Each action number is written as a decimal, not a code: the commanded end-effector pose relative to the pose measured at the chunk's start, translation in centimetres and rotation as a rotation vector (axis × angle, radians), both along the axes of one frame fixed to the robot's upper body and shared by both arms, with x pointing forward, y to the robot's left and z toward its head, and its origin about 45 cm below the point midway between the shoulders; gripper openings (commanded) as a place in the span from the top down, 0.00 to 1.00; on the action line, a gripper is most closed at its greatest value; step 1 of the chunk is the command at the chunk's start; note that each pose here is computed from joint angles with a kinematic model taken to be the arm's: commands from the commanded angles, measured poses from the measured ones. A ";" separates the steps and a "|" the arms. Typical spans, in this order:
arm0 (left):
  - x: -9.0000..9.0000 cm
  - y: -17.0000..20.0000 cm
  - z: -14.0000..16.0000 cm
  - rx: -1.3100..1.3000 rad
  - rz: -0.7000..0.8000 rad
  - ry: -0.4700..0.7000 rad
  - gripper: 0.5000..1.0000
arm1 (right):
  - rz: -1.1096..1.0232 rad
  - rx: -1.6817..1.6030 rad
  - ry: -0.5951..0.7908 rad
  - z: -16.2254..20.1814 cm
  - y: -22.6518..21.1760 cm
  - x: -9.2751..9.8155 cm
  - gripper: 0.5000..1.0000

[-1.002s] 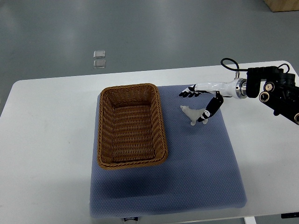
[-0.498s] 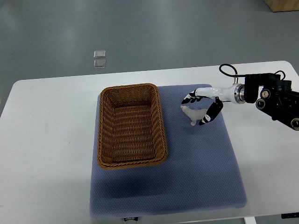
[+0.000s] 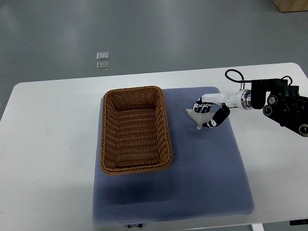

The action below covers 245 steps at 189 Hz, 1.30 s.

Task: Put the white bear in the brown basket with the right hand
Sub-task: 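Close the right hand fingers around the white bear, then lift the bear and carry it with the right hand over the basket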

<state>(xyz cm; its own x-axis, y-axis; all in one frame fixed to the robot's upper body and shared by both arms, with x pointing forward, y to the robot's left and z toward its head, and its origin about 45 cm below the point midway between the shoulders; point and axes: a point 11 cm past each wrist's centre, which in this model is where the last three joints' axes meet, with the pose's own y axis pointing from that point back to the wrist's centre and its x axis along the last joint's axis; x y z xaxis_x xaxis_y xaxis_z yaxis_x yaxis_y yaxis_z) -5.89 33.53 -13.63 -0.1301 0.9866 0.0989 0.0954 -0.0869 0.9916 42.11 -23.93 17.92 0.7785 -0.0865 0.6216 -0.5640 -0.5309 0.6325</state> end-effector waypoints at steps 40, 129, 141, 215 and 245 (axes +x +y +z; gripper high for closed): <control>0.0 0.0 0.0 -0.001 0.000 0.000 0.00 | 0.006 0.005 -0.006 0.3 0.2 0.1 0.98; 0.0 0.0 0.0 0.000 0.000 0.000 0.00 | 0.033 0.089 -0.149 4.4 1.7 2.2 1.00; 0.0 0.0 0.0 0.000 0.000 0.000 0.00 | 0.057 0.116 -0.183 5.1 3.2 2.5 1.00; 0.0 0.0 0.0 0.000 0.000 0.000 0.00 | 0.243 0.200 -0.248 8.9 13.1 2.5 1.00; 0.0 0.0 0.0 0.000 -0.001 0.000 0.00 | 0.355 0.172 -0.225 7.2 18.1 0.7 1.00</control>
<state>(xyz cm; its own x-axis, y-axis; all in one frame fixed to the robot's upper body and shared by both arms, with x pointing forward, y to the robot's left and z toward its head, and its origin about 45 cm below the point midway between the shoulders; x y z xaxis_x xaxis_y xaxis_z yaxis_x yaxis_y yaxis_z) -5.89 33.54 -13.63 -0.1297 0.9866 0.0995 0.0955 -0.0874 0.9916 43.84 -8.68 26.20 0.6258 -0.0190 0.7797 -0.4904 -0.7870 0.3744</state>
